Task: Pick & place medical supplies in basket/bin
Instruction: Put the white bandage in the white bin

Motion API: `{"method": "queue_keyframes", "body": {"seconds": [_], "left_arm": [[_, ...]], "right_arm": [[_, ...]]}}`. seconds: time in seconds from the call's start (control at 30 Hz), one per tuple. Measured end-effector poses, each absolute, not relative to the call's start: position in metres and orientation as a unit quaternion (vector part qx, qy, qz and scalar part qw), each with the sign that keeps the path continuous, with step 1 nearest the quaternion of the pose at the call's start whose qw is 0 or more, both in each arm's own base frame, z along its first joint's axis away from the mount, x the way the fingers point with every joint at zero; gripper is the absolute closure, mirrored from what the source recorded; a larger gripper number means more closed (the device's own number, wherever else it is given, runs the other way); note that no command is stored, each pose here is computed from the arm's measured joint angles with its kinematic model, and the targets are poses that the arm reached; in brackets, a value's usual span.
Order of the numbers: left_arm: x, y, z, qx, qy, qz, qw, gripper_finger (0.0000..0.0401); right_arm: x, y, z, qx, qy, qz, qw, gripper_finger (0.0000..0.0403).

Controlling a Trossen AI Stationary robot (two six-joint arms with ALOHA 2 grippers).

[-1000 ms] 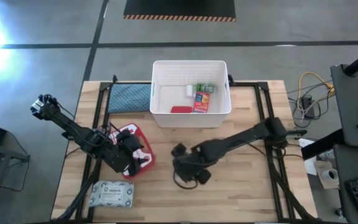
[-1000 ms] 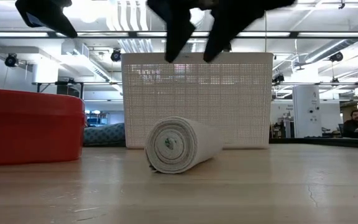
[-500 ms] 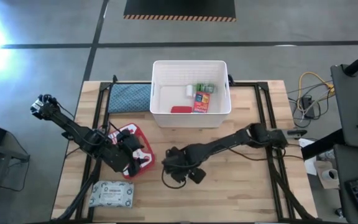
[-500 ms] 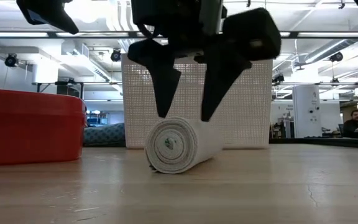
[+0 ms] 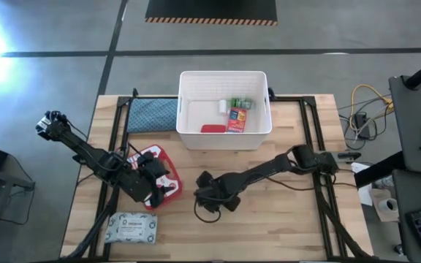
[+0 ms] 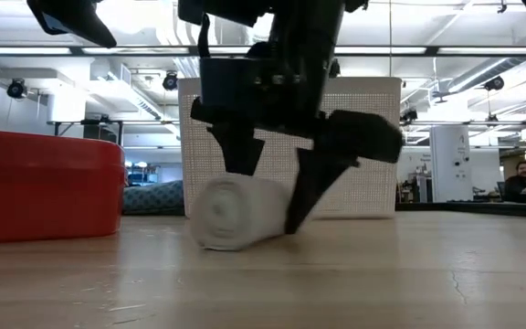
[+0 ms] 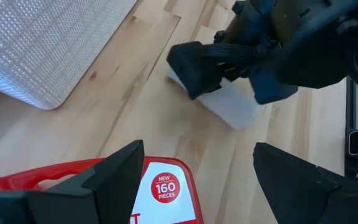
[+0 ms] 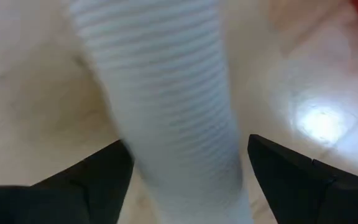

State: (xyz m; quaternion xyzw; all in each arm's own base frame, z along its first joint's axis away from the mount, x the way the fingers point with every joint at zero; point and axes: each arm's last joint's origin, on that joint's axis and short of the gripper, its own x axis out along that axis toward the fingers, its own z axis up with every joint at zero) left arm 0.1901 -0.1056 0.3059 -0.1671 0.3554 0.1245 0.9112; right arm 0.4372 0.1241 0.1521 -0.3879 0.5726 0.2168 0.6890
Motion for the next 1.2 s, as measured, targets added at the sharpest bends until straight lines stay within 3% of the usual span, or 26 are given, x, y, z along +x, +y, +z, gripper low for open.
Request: {"method": "queue_keyframes", "body": {"seconds": [0.13,0.4,0.5,0.6,0.7,0.83,0.9,1.03,1.2], "left_arm": [[0.190,-0.106,0.307,-0.168,0.355,0.124,0.911,0.0120],[0.185,-0.106,0.304,-0.155,0.383,0.118,0.903,0.0120],[0.183,-0.110,0.305,-0.152,0.384,0.109,0.904,0.0120],[0.181,-0.113,0.305,-0.149,0.386,0.101,0.905,0.0120],[0.178,-0.115,0.304,-0.153,0.390,0.104,0.902,0.0120],[0.175,-0.114,0.306,-0.162,0.387,0.109,0.901,0.0120],[0.174,-0.112,0.307,-0.160,0.378,0.115,0.904,0.0120],[0.173,-0.110,0.309,-0.156,0.365,0.126,0.909,0.0120],[0.173,-0.110,0.310,-0.154,0.358,0.131,0.911,0.0120]], "right_arm": [[0.441,0.123,0.159,-0.354,0.575,0.186,0.714,0.0149],[0.453,0.101,0.179,-0.147,0.598,0.102,0.781,0.0327],[0.456,0.092,0.209,-0.082,0.573,0.080,0.812,0.0375],[0.452,0.085,0.265,-0.060,0.506,0.018,0.860,0.0376],[0.436,0.072,0.330,-0.072,0.417,-0.098,0.901,0.0363],[0.402,0.039,0.406,-0.081,0.293,-0.290,0.907,0.0358],[0.386,0.013,0.432,-0.049,0.255,-0.342,0.903,0.0356],[0.364,-0.049,0.445,0.060,0.254,-0.367,0.893,0.0326],[0.356,-0.106,0.421,0.168,0.321,-0.344,0.866,0.0232]]}}
